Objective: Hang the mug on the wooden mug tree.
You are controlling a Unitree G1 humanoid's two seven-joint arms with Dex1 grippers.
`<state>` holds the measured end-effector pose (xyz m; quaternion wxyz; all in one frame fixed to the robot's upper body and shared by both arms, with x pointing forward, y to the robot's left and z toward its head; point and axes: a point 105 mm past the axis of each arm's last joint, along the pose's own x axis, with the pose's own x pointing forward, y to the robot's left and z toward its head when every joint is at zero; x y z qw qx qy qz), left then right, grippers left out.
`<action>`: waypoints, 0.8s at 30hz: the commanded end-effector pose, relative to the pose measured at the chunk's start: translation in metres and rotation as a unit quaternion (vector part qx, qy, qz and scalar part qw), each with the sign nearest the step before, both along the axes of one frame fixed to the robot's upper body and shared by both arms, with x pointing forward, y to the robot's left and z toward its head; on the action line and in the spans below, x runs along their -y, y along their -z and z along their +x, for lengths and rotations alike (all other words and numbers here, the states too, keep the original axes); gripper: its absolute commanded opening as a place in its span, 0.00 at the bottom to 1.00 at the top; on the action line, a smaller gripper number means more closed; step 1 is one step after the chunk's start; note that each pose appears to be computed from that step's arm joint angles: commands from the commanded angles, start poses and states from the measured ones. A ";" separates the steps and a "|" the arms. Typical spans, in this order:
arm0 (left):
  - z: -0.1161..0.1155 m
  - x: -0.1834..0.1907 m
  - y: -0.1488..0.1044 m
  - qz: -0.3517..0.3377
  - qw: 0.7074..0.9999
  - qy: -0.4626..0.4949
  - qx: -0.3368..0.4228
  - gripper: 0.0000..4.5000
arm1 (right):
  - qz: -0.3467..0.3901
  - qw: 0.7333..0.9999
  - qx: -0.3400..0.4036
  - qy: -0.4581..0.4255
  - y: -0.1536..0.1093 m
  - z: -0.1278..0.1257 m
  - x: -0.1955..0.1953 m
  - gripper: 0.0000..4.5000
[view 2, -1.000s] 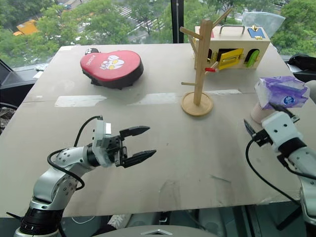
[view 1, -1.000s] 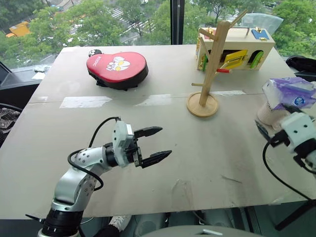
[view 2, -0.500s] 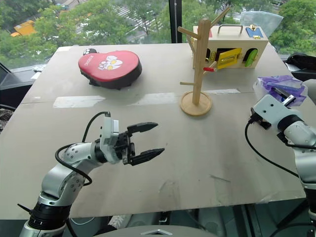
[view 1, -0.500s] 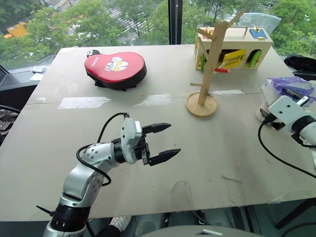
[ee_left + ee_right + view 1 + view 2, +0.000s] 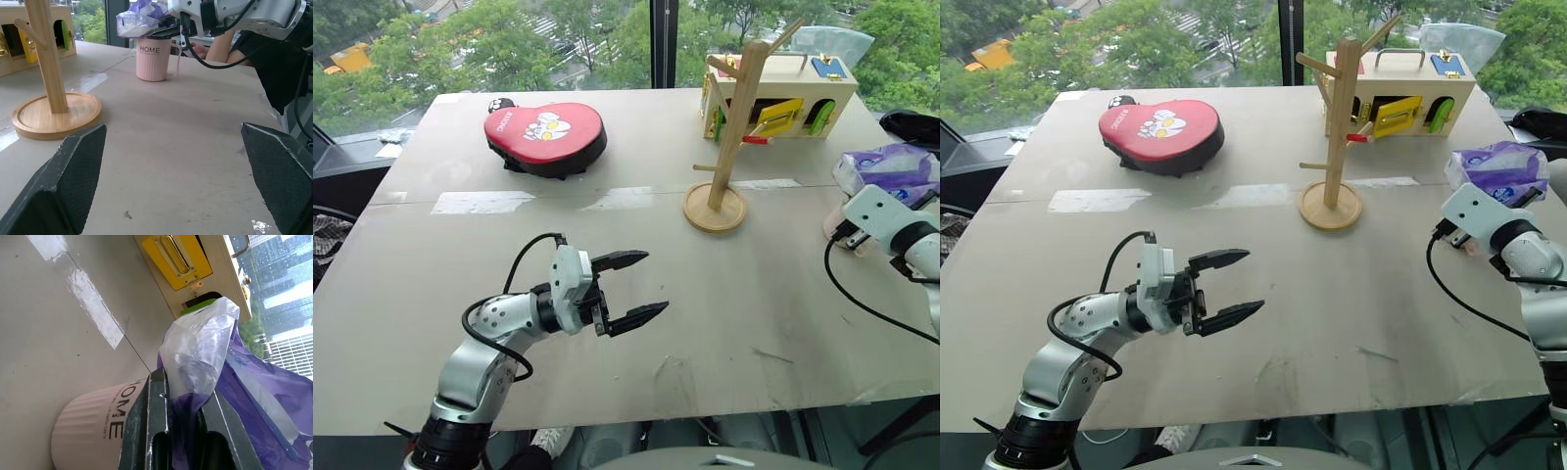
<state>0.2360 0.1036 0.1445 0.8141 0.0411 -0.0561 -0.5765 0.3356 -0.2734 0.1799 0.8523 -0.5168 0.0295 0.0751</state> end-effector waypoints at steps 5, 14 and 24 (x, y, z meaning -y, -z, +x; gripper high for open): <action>-0.001 0.003 -0.006 -0.001 1.000 0.008 0.026 1.00 | 0.029 0.987 0.148 0.062 -0.074 -0.013 0.020 0.01; 0.003 0.005 -0.007 -0.005 0.999 0.008 0.032 1.00 | 0.058 0.968 0.117 0.215 -0.050 -0.061 0.087 0.01; 0.004 0.007 -0.008 -0.005 0.999 0.010 0.031 1.00 | 0.114 0.953 -0.017 0.280 0.073 -0.110 0.074 0.01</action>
